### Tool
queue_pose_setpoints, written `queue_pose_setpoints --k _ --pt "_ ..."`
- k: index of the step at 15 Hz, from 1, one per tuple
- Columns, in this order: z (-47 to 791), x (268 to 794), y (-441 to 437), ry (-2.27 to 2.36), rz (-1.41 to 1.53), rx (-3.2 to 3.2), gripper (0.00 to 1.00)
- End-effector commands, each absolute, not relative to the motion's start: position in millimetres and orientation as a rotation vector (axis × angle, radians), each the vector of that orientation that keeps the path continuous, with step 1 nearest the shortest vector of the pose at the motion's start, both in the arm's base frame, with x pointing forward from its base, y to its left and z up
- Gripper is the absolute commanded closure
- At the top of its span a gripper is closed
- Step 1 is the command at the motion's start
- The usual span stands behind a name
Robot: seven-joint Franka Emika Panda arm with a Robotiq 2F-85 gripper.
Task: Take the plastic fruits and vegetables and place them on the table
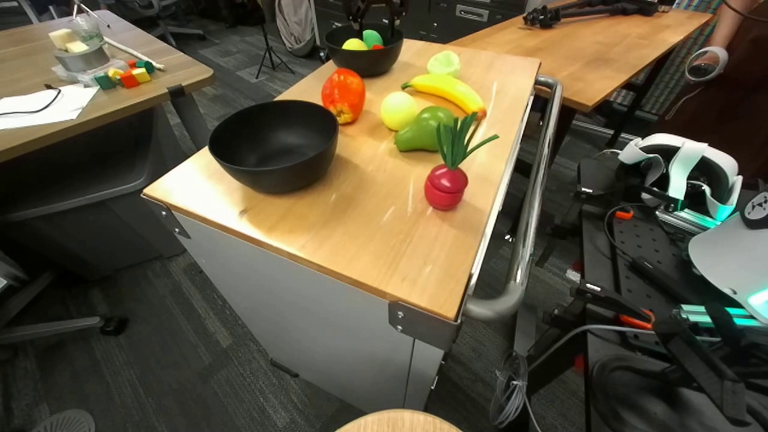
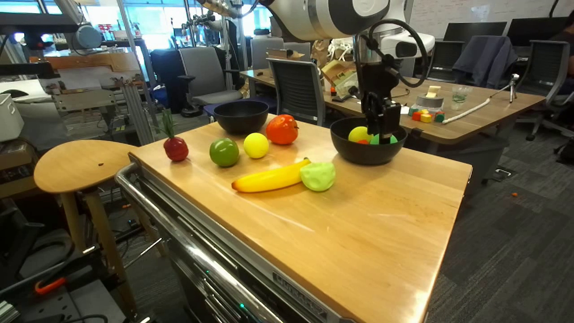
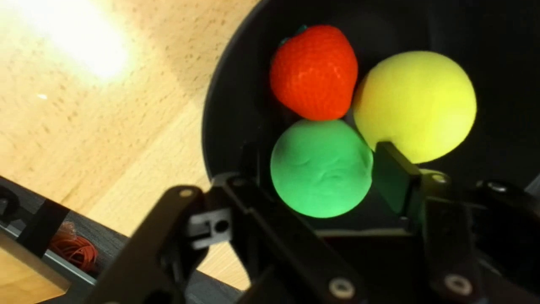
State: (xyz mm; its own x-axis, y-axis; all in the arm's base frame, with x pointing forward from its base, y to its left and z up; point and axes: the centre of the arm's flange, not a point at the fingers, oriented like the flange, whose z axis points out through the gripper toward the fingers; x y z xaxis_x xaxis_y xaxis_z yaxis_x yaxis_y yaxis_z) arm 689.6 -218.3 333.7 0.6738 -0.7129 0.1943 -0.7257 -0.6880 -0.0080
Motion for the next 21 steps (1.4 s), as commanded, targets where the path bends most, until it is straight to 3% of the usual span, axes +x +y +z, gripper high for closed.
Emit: queue_pose_setpoints --k 1,4,5,11,14,16,18,19,21 --pt "326.8 702.7 -221.5 -1.198 0.293 2.735 0.61" --pt "323.1 707.1 -221.6 -1.169 0.31 2.701 0.84" --pt "324.9 708.2 -220.7 -1.161 0.319 2.694 0.87" --pt "380.2 684.5 -188.7 -1.11 0.359 2.767 1.0" --pt "429.5 664.8 -174.3 -1.091 0.415 2.794 1.0" --pt "449.5 659.2 -174.4 -1.125 0.441 2.795 0.97" --pt "452.8 653.3 -179.4 -1.165 0.412 2.788 0.72" --pt "450.7 650.0 -182.3 -1.182 0.393 2.778 0.71" --pt "437.7 647.2 -191.1 -1.211 0.374 2.763 0.57"
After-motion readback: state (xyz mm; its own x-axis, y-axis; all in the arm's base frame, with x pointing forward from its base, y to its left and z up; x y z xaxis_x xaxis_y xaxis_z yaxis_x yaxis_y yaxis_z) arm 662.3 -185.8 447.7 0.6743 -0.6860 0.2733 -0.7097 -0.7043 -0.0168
